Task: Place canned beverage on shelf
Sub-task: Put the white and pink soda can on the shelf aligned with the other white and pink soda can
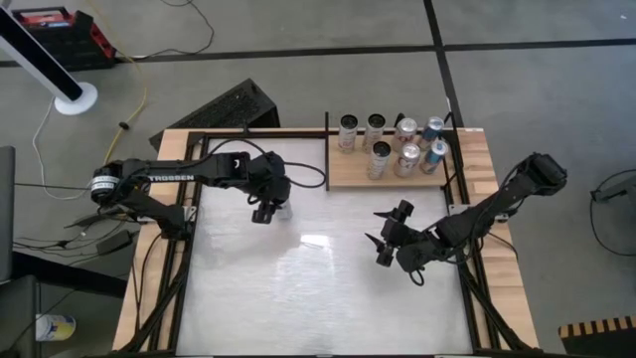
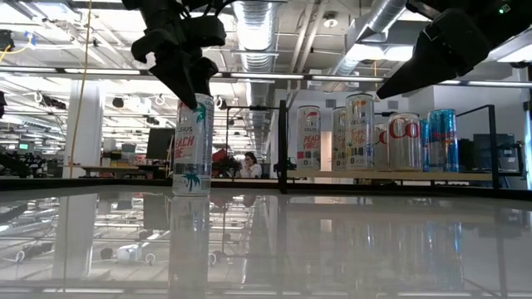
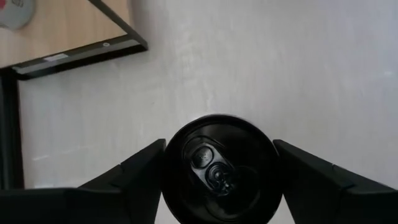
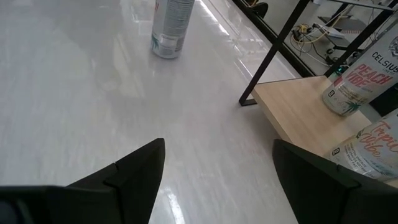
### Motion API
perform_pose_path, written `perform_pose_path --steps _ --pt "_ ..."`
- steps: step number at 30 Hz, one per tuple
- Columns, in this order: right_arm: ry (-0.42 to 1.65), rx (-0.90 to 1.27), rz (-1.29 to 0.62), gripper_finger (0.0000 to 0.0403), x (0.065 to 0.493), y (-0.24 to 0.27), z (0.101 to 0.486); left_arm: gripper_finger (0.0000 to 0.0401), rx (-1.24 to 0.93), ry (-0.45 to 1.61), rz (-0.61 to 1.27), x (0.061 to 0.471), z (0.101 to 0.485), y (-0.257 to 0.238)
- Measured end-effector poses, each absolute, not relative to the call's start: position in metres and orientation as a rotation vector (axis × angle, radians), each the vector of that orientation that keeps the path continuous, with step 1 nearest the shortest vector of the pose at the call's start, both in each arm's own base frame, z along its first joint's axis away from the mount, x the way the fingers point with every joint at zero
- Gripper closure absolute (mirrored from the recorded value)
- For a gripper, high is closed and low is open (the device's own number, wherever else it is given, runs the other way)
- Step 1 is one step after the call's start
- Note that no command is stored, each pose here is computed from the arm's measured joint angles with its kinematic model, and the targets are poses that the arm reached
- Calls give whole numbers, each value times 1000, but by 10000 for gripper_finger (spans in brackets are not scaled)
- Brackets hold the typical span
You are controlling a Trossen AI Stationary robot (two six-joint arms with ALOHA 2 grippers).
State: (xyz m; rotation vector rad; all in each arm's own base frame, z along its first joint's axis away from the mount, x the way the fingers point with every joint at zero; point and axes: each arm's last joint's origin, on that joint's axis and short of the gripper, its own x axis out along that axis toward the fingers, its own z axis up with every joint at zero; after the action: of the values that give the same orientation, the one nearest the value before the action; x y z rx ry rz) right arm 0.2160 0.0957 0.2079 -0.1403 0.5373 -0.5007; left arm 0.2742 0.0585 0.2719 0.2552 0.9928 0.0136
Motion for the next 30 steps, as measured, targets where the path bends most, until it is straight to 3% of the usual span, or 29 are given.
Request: perform_pose_path --steps 5,12,20,30 --pt "536 -139 -501 81 216 96 208 155 151 990 83 274 272 59" --pt "533 -136 -500 81 216 96 208 142 -145 960 313 274 278 61" --pt "530 -134 -500 81 217 96 208 146 -294 886 549 274 283 65" --pt "531 -135 -500 81 217 96 208 147 -240 889 537 276 283 59"
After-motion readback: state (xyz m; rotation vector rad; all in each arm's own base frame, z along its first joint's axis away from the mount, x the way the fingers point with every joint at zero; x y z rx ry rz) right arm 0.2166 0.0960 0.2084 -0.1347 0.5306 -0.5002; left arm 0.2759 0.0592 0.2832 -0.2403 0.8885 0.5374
